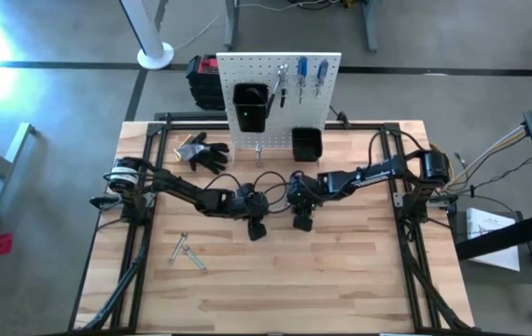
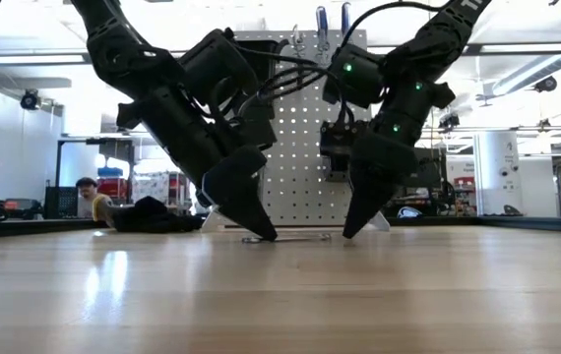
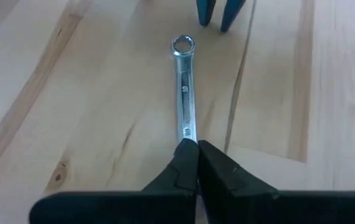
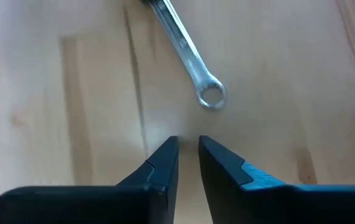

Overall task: Hang tools onto peg board
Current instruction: Hang the wrench on the peg board

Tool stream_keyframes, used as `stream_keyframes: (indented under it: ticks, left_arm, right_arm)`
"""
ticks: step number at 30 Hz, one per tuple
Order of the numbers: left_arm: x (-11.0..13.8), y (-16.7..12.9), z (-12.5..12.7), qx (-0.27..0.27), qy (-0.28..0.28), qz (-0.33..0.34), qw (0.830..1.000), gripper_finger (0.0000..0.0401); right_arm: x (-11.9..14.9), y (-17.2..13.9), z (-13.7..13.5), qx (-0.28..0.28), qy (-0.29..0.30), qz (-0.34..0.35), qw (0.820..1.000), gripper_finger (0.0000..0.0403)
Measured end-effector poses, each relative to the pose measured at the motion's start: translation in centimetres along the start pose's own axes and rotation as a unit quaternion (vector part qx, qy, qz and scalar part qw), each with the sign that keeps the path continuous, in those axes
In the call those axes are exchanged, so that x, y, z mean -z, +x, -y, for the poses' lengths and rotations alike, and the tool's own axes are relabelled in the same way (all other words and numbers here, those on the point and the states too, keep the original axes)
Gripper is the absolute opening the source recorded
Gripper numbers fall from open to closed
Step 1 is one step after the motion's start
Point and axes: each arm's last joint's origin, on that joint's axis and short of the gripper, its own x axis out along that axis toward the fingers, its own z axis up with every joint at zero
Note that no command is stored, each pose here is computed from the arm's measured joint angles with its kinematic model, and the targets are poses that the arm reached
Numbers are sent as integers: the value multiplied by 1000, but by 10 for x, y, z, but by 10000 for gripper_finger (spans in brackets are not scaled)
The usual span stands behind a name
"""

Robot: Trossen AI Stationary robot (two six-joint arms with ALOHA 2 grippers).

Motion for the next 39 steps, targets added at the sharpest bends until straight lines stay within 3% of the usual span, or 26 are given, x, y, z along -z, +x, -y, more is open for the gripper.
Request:
stream_keyframes:
  ticks: [14, 28, 34, 39]
  left_arm:
    - [-5, -12, 7, 18, 15, 14, 1000, 1]
    - [-3, -12, 6, 4, 18, 7, 1000, 0]
    - [3, 0, 5, 11, -5, -8, 1000, 0]
    - [0, -3, 6, 18, -22, -3, 1000, 0]
  right_arm:
    - [-14, -38, -9, 9, -20, 82, 996, 138]
    - [5, 22, -15, -6, -38, 97, 995, 209]
    - [10, 43, -11, 19, -33, 82, 996, 166]
    - [9, 41, -12, 20, -48, 85, 995, 45]
